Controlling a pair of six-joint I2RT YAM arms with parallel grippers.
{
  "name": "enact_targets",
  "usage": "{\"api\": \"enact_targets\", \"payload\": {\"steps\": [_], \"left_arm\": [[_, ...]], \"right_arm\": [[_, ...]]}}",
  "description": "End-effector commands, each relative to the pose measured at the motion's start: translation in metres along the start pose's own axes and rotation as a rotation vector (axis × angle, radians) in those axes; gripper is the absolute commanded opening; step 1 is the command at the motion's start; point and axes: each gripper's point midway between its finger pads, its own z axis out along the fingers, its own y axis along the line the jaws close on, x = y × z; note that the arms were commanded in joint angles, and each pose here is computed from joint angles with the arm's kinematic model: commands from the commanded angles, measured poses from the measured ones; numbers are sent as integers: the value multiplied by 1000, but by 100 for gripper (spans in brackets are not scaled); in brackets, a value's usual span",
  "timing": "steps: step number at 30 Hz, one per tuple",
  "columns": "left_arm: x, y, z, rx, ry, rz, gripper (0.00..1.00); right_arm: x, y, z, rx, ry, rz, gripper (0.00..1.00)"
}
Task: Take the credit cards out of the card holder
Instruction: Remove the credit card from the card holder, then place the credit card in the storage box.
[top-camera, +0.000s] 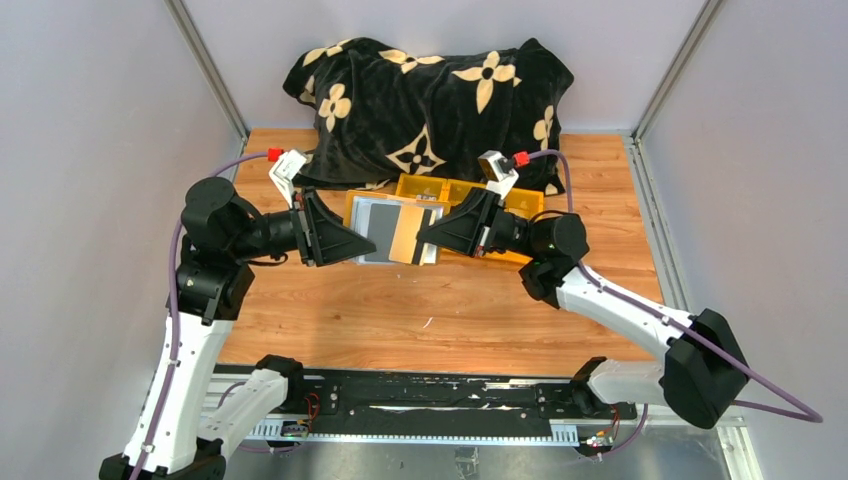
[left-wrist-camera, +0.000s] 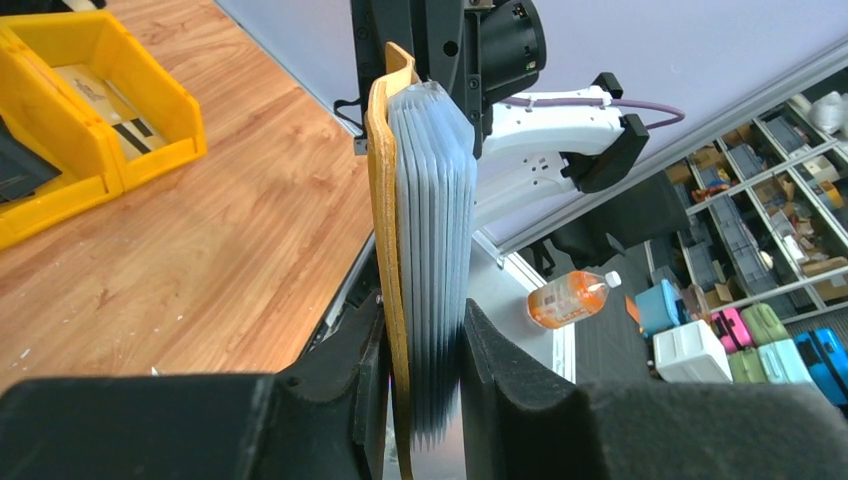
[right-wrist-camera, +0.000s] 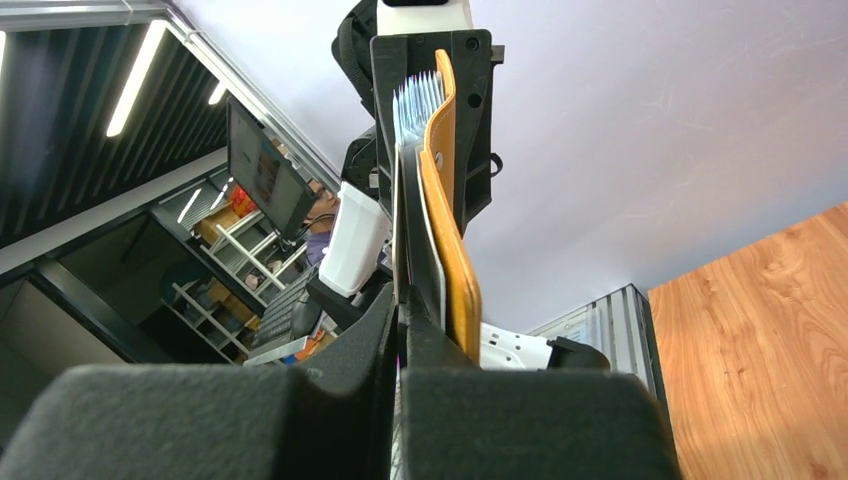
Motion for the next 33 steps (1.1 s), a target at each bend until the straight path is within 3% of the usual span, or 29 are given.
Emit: {"api": "enact_targets", "payload": {"steps": [1,6,12,19,25,33], "left_arm": [[-5,-21,-4,54,-7,82,0],[0,-9,-7,-16,12,144,0],[3,19,-13,-171,36,229,0],[5,43,-18,-285,55,249,0],[8,41,-17,-262,69,241,0],[13,34,-17,-228,76,245,0]], "right_arm": [[-6,2,-16,20,2,-41,0],[-21,-12,-48,146,19,-68,0],[-41,-51,-101,420,17,-69,0],[-58,-111,-178,878,32,-52,0],[-66,-169,-266,1339,36,-84,0],[-64,-236,-322,1584,120,-24,0]]}}
